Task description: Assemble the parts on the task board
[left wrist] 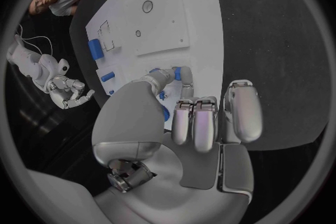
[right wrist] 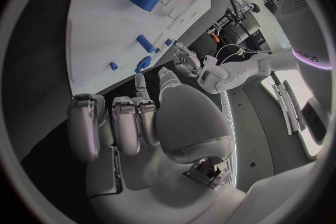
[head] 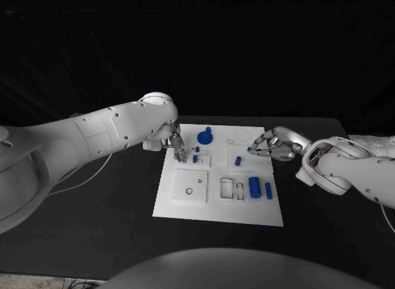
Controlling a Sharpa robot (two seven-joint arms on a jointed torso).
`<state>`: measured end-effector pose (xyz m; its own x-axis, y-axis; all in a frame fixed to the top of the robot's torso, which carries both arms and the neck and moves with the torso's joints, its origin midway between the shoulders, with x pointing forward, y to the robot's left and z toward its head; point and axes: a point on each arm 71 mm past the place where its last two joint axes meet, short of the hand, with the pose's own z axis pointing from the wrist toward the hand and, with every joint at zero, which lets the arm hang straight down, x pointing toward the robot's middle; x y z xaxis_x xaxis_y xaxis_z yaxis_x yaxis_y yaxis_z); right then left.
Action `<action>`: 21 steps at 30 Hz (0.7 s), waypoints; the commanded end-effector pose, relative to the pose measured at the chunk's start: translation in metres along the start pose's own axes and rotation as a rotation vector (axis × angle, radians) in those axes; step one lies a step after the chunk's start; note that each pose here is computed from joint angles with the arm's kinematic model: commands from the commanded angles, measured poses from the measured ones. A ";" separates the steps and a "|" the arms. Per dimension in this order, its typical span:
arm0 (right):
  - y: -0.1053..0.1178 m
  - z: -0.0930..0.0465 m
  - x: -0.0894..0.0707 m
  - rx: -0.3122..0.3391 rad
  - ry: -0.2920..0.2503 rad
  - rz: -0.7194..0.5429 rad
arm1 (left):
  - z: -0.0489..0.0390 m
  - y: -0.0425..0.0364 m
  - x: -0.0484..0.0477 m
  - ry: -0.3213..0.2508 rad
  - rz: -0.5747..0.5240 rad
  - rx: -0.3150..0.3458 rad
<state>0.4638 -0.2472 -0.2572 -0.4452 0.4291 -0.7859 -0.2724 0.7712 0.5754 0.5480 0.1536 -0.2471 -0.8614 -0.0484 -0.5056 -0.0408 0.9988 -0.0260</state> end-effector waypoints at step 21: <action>0.004 0.003 0.004 -0.009 0.016 -0.001 | -0.0153 0.0048 -0.0199 0.076 0.024 -0.095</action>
<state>0.4644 -0.2419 -0.2577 -0.4499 0.4277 -0.7840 -0.2770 0.7677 0.5778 0.5571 0.1532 -0.2255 -0.9002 -0.0153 -0.4352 -0.0070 0.9998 -0.0206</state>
